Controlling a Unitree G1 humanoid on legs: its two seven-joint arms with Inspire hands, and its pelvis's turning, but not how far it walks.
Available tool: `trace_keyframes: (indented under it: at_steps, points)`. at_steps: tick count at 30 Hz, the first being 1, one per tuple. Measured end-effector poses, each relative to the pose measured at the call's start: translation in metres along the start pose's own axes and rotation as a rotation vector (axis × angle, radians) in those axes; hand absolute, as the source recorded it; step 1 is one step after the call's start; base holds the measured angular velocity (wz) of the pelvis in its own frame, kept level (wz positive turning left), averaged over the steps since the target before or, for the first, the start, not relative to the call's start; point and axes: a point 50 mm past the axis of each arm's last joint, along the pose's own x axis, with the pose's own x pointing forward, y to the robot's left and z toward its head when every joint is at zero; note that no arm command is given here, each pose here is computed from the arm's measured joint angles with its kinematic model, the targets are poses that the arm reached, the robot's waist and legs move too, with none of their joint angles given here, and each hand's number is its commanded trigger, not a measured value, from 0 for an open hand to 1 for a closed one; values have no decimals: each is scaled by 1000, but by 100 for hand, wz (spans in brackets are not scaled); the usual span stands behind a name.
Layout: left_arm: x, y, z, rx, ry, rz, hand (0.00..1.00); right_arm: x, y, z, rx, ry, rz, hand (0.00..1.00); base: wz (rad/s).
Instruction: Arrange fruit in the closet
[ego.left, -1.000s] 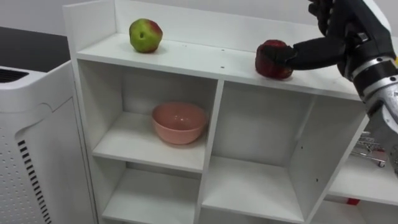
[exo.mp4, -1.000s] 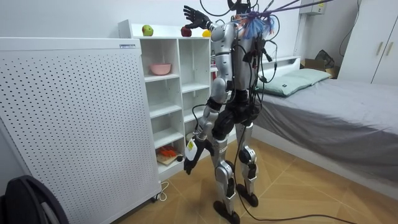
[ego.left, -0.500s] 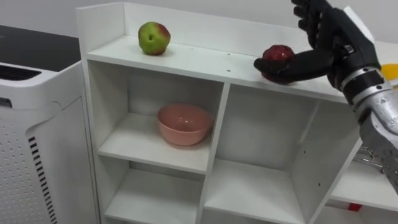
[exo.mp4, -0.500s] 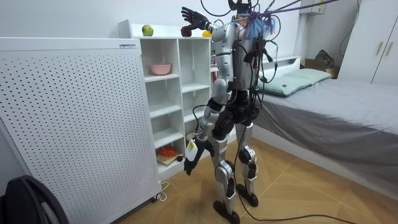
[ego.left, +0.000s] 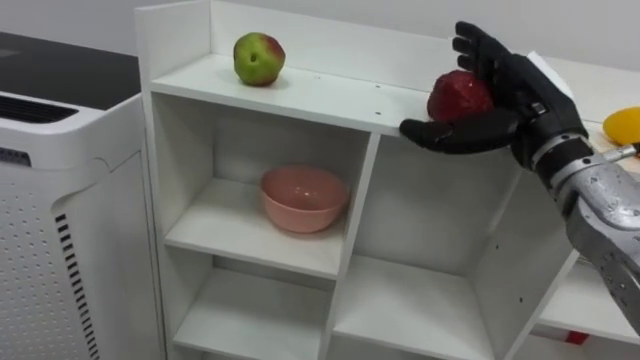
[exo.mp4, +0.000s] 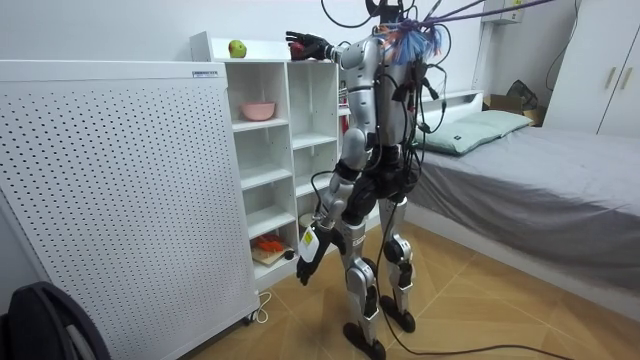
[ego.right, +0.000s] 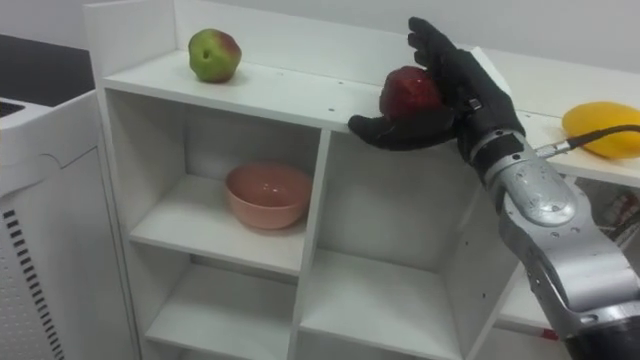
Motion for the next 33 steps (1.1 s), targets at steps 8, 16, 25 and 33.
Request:
trace_keyframes:
  at_steps: [8, 16, 25, 33]
  points:
    - [0, 0, 0, 0, 0, 0, 0, 0, 0, -1, 0, 4, 13, 100, 0]
    - [0, 0, 0, 2, 0, 0, 0, 0, 7, -1, -29, 0, 73, 100, 0]
    - [0, 0, 0, 5, -1, -3, 0, 2, 3, 1, -80, -5, 20, 100, 1]
    - [0, -1, -1, 16, 2, -4, 0, 2, 3, 4, -77, -32, 8, 100, 1]
